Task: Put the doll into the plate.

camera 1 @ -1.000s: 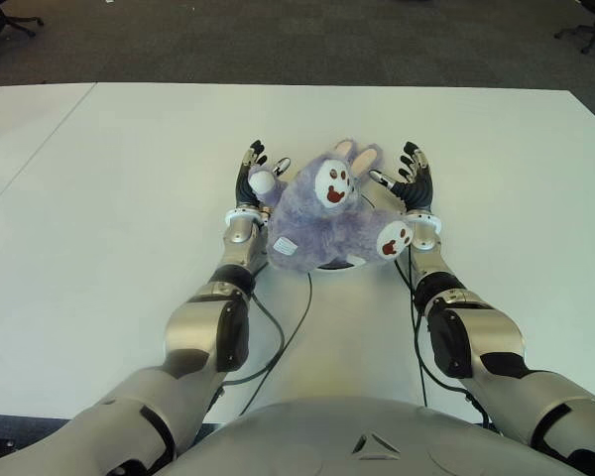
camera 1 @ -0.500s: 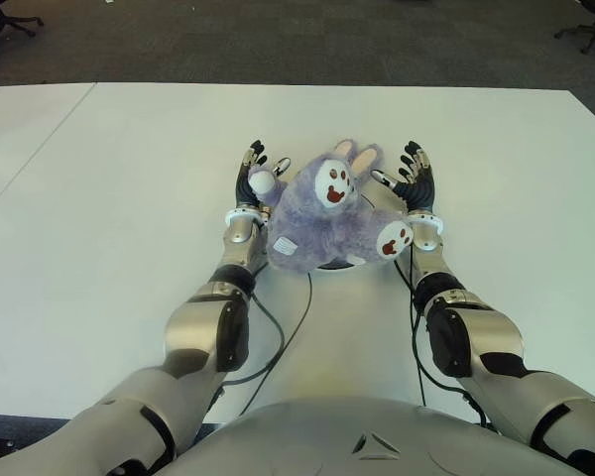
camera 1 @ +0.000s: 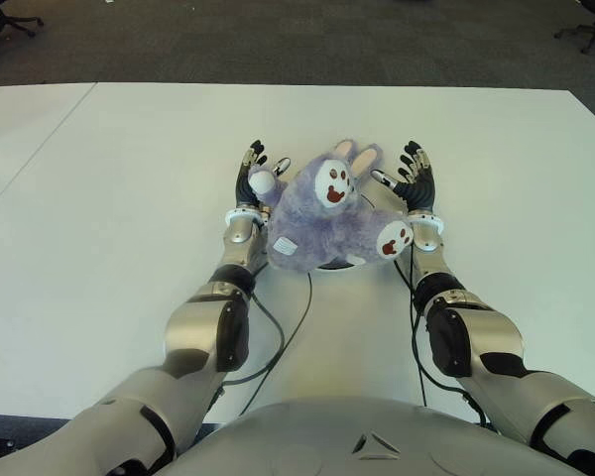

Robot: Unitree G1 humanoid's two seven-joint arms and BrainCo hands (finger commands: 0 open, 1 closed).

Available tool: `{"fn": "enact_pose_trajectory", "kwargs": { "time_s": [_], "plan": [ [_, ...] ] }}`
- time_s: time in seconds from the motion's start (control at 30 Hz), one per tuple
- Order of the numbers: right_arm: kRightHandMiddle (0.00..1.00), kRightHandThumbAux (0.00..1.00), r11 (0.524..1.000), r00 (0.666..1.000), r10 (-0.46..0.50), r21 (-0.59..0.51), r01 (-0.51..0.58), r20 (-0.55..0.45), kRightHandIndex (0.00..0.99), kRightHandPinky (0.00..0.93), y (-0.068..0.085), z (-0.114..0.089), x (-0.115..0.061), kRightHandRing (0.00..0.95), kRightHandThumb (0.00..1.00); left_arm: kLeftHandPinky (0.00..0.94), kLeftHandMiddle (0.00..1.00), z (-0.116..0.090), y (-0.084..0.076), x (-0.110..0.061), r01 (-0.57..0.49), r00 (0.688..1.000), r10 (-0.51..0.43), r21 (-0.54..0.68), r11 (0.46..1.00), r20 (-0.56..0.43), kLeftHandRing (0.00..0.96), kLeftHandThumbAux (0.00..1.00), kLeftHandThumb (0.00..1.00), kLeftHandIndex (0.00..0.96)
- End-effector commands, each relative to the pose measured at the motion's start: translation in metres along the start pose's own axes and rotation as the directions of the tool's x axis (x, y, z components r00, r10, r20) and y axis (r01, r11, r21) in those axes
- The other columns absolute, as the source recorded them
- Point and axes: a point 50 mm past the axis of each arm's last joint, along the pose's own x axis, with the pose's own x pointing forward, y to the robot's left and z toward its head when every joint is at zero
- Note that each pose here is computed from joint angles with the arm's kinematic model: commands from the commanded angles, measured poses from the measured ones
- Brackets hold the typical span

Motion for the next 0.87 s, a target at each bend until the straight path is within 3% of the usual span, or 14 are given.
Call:
{"fn": "enact_pose_trajectory", "kwargs": {
  "time_s": [0.03, 0.87],
  "plan": [
    [0.101, 0.846, 0.999, 0.847, -0.047, -0.023, 0.041, -0.530, 0.090, 0.112, -0.0166, -0.1150, -0.1103, 0.093, 0.000, 0.021, 0.019, -0.1026, 0.0328, -0.0753, -0.103, 0.889, 0.088, -0.009, 0.995, -0.449, 0.011, 0.720, 0.000, 0.009],
    [0.110, 0.837, 0.998, 0.842, -0.058, -0.043, 0.041, -0.536, 0.094, 0.123, -0.0184, -0.1157, -0.1106, 0.104, 0.000, 0.022, 0.017, -0.1023, 0.0315, -0.0750, -0.096, 0.891, 0.084, -0.003, 0.995, -0.446, 0.009, 0.723, 0.000, 0.011]
  ]
}}
